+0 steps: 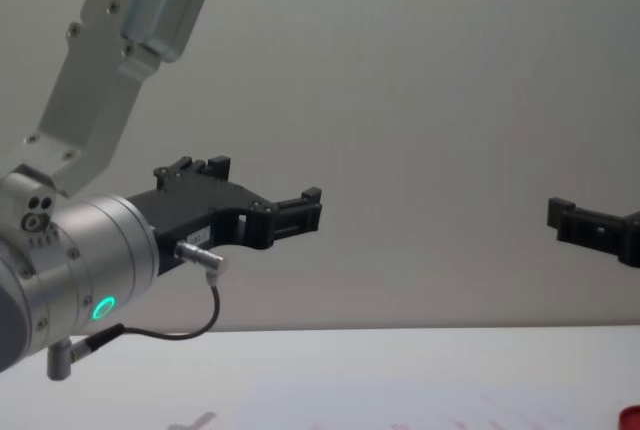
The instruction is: Use the one hand to pick up the stamp and affix it onto the A4 paper.
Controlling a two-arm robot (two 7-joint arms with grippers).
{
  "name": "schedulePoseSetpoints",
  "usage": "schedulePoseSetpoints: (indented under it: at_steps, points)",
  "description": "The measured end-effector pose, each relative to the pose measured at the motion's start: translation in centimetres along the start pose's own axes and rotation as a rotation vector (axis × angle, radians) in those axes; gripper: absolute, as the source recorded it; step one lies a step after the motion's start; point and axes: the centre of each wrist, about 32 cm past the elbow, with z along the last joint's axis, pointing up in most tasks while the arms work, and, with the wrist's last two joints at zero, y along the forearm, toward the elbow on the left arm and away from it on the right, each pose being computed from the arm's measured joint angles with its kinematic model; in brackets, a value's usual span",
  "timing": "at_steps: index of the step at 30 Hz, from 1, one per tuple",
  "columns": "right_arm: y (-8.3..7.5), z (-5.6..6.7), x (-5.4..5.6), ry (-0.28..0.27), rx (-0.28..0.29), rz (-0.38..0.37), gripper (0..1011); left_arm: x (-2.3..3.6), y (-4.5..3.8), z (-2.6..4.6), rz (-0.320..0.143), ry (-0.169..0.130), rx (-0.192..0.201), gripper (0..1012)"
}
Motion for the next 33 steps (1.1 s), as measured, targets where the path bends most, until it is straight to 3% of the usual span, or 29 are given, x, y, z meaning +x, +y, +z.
schedulePoseSetpoints:
  at_steps: [33]
  points:
    - [0.19, 0.03, 0.24, 0.002, -0.003, 0.011, 1001, 0.0, 0.0, 0.0, 0.0, 0.0, 0.0, 1001]
